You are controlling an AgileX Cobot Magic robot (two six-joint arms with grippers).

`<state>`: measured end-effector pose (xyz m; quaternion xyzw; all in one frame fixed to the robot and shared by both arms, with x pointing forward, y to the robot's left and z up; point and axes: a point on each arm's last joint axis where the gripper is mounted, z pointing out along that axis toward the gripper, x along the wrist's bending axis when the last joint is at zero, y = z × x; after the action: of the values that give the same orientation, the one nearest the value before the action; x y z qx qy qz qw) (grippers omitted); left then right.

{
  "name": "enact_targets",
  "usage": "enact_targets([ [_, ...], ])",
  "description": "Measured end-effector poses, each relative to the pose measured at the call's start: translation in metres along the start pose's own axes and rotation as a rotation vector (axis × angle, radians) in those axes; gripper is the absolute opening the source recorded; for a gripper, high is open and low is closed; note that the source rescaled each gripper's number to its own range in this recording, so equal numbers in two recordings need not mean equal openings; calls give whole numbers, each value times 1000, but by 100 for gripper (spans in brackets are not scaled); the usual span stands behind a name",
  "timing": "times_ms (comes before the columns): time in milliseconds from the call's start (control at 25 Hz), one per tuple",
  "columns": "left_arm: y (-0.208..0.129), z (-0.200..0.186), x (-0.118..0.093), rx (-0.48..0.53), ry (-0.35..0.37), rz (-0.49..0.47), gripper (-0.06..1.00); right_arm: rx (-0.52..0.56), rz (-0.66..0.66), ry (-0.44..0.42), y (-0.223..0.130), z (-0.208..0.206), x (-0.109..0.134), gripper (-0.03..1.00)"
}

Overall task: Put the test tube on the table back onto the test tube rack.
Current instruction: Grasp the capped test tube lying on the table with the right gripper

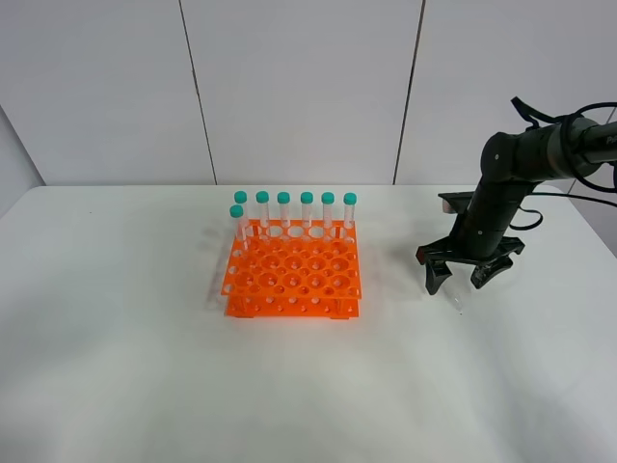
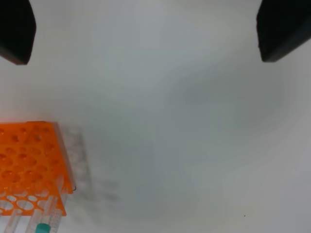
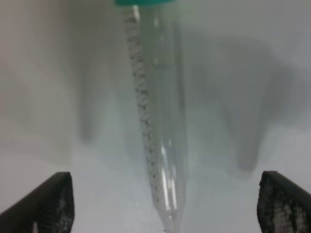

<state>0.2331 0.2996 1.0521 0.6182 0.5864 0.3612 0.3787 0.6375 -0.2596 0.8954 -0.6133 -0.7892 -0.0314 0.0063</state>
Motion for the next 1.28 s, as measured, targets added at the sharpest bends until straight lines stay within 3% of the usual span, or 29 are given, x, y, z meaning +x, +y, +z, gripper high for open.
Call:
enact_targets([
  [640, 0, 0, 0, 0, 0, 0, 100, 21, 4, 10, 0, 12, 0, 78],
  [720, 0, 0, 0, 0, 0, 0, 100, 21, 4, 10, 0, 12, 0, 70],
  [800, 0, 0, 0, 0, 0, 0, 100, 20, 6, 12, 0, 12, 0, 55],
  [1000, 0, 0, 0, 0, 0, 0, 100, 21, 4, 10, 0, 12, 0, 0],
  [1280, 0, 0, 0, 0, 0, 0, 100, 22, 1, 7, 0, 12, 0, 0],
])
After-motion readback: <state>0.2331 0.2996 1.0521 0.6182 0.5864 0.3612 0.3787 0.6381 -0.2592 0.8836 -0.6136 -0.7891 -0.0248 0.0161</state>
